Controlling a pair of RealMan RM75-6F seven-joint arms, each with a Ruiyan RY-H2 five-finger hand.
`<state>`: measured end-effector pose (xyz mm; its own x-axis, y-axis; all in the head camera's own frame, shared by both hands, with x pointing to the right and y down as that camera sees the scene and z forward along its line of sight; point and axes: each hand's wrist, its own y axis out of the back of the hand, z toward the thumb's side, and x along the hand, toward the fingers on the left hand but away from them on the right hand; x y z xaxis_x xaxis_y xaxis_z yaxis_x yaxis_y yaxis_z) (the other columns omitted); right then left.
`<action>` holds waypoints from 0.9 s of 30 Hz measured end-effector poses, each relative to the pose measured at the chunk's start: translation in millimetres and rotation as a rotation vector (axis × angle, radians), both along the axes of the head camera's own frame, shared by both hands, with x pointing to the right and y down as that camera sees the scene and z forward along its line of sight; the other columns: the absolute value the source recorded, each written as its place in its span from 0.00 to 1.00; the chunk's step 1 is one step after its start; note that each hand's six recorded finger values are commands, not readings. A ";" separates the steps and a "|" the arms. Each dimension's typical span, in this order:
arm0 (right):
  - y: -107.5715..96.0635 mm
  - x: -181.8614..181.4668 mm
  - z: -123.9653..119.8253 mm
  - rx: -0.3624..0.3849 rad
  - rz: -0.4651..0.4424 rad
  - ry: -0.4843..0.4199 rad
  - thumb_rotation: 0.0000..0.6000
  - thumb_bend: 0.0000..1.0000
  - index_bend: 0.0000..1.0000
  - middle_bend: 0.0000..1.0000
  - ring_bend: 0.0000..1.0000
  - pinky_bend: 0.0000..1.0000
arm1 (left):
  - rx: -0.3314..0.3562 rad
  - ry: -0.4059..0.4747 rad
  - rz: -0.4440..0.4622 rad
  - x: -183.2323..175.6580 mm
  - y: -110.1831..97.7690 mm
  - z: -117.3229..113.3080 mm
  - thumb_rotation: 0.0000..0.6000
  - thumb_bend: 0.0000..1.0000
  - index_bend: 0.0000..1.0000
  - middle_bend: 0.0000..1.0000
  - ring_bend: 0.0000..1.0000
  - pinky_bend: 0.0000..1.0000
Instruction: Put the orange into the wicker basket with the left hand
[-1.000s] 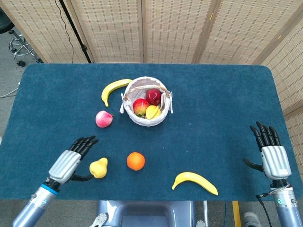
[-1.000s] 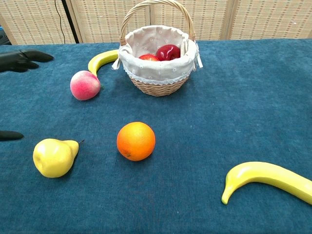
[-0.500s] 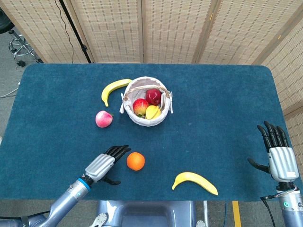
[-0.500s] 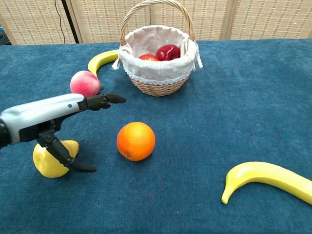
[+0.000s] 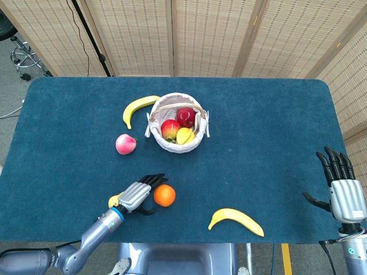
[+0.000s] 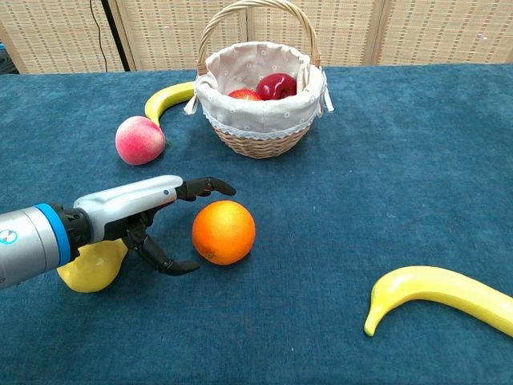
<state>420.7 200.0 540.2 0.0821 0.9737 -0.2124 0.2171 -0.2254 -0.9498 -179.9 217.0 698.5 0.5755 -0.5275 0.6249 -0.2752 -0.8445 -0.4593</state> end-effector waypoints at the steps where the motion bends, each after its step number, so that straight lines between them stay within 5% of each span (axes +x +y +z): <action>1: 0.2 -0.3 -0.6 0.001 -0.001 -0.001 1.00 0.00 0.00 0.00 0.00 0.00 | 0.018 0.004 -0.009 1.4 -1.4 -0.2 1.00 0.43 0.46 0.34 0.32 0.36; 4: 1.0 -2.0 -2.3 0.004 -0.008 -0.005 1.00 0.00 0.00 0.00 0.00 0.00 | 0.097 0.013 -0.053 3.3 -7.2 0.3 1.00 0.47 0.57 0.45 0.42 0.42; 9: 2.7 -5.9 -5.7 0.011 -0.022 -0.021 1.00 0.00 0.00 0.00 0.00 0.00 | 0.222 0.010 -0.141 0.3 -10.7 6.2 1.00 0.47 0.59 0.49 0.45 0.44; 14: 3.6 -7.0 -6.3 0.008 -0.026 -0.027 1.00 0.00 0.00 0.00 0.00 0.00 | 0.275 0.020 -0.172 -4.8 -12.5 4.1 1.00 0.47 0.60 0.49 0.45 0.44; 27: 3.5 -8.8 0.0 -0.020 -0.029 -0.035 1.00 0.00 0.00 0.00 0.00 0.00 | 0.523 0.017 -0.179 -30.1 -70.3 -65.4 1.00 0.47 0.59 0.49 0.45 0.44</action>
